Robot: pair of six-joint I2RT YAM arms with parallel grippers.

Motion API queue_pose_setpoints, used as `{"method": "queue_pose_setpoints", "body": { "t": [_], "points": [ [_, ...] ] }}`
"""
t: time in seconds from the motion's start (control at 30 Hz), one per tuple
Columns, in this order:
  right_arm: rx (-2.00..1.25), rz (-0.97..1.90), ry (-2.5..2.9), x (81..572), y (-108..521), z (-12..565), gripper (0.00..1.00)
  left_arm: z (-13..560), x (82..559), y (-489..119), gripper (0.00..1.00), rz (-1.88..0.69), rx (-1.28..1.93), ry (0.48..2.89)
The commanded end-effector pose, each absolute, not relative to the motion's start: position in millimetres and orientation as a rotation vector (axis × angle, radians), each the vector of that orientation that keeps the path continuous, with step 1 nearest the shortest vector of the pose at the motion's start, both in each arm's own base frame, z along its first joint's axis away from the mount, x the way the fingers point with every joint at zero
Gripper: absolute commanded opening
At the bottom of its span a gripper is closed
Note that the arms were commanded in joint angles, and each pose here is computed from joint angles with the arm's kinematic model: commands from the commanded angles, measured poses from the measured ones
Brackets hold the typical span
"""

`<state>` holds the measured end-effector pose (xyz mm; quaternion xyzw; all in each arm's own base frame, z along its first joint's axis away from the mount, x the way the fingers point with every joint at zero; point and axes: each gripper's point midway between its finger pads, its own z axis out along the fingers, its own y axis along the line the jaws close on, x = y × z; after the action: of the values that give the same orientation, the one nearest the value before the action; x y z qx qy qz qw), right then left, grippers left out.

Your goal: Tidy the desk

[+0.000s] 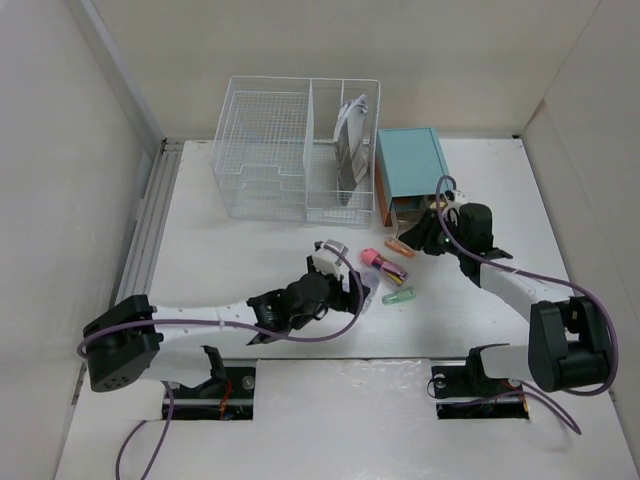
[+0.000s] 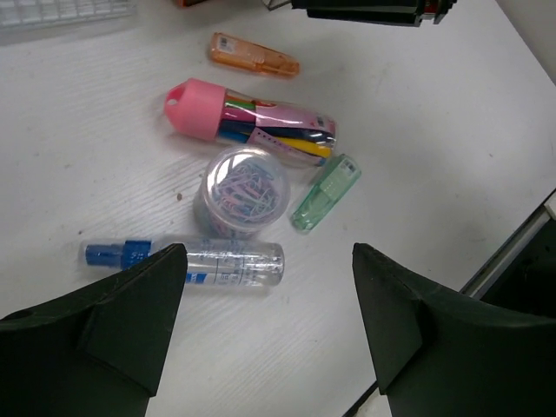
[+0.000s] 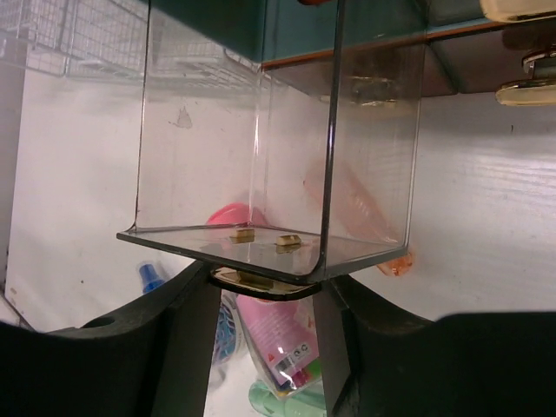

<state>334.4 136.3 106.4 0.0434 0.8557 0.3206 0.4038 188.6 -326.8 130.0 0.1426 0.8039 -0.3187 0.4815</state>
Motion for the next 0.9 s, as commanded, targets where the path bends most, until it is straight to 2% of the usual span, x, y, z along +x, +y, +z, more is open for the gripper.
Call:
{"method": "queue_pose_setpoints", "body": {
  "t": [0.0,0.1,0.13,0.23,0.3,0.43,0.73,0.87],
  "points": [
    [-0.006,0.799,2.138,330.5,133.3,114.5,0.21,156.7,189.7,-346.2,0.74,-0.809,0.431,1.859],
    [-0.03,0.822,2.151,325.2,136.4,116.6,0.25,151.7,187.7,-354.8,0.76,-0.8,0.511,1.857],
    [-0.02,0.817,2.15,325.0,133.3,117.9,0.3,152.4,189.1,-357.5,0.76,-0.794,0.519,1.854],
    [-0.064,0.868,2.145,319.7,140.2,120.6,0.59,134.6,192.6,-364.3,0.76,-0.739,0.565,1.897],
    [-0.103,0.927,2.132,314.3,147.5,128.8,0.74,131.0,198.6,-371.1,0.77,-0.698,0.578,1.915],
    [-0.163,0.993,2.097,302.1,153.0,144.5,0.78,107.4,212.0,-378.4,0.77,-0.577,0.605,1.961],
    [-0.214,1.039,1.991,298.2,140.9,184.1,0.78,92.1,234.4,-385.0,0.77,-0.419,0.579,2.025],
    [-0.177,1.019,1.932,305.0,124.3,207.5,0.78,81.5,237.5,-382.6,0.72,-0.383,0.584,2.062]
  ]
}}
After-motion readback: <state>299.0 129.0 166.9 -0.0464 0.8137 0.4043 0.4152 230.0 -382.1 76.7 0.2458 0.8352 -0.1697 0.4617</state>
